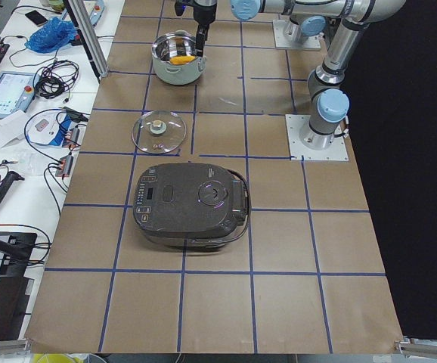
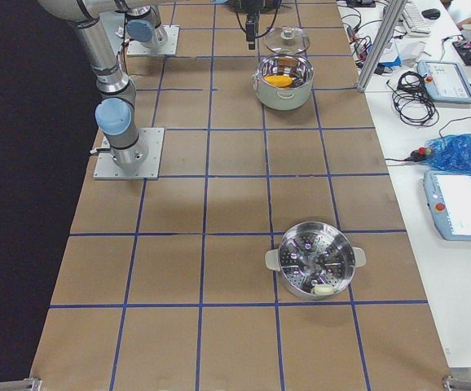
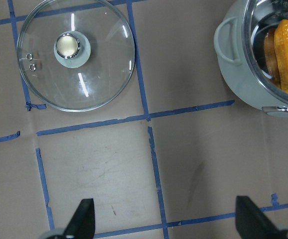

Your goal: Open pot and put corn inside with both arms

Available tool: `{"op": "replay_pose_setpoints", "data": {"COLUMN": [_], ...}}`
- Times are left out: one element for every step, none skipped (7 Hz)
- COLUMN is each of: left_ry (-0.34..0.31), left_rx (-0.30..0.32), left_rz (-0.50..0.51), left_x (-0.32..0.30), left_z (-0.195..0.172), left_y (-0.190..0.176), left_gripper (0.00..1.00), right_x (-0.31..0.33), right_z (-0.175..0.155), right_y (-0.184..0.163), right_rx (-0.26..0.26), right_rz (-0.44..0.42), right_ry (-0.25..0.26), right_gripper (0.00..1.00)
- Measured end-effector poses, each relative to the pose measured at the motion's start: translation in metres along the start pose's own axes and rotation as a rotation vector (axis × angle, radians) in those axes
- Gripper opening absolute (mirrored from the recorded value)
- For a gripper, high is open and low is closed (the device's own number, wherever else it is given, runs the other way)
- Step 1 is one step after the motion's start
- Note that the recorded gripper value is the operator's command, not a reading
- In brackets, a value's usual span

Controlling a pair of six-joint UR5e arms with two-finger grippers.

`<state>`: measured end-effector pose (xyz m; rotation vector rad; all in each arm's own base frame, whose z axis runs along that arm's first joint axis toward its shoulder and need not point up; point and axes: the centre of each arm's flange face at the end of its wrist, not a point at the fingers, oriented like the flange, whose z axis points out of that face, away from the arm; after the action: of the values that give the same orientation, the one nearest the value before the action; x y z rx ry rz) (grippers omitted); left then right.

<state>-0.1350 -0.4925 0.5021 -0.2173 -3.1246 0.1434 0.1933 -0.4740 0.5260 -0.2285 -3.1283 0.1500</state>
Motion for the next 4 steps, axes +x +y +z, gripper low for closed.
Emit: {"op": "replay_pose_setpoints", "data": {"left_ry": [-0.007, -0.018, -0.026, -0.03], "left_rx": [-0.002, -0.005, -0.008, -0.011], "left_rz": [-0.007, -0.022, -0.04, -0.048], "left_x": [-0.002, -0.004, -0.0053, -0.0059], "left_z": [-0.0009, -0.0021, -0.0022, -0.0009], "left_y": [0.0017, 0.0038, 0.0052, 0.006], "left_gripper": [1.0, 1.0, 1.0, 1.0], "right_x": [-0.0006, -0.001, -0.0014, -0.0014], "right_z": [0.0012, 0.0004, -0.0031, -0.0044], "right_y": [-0.0017, -0.0029, -0.0027, -0.0025], "right_rx": [0.002, 0.006, 0.013, 0.015], "right_rz": [-0.004, -0.006, -0.007, -0.011], "right_ry": [-0.001, -0.003, -0.008, -0.012], "right_gripper": [1.0, 1.0, 1.0, 1.0]}}
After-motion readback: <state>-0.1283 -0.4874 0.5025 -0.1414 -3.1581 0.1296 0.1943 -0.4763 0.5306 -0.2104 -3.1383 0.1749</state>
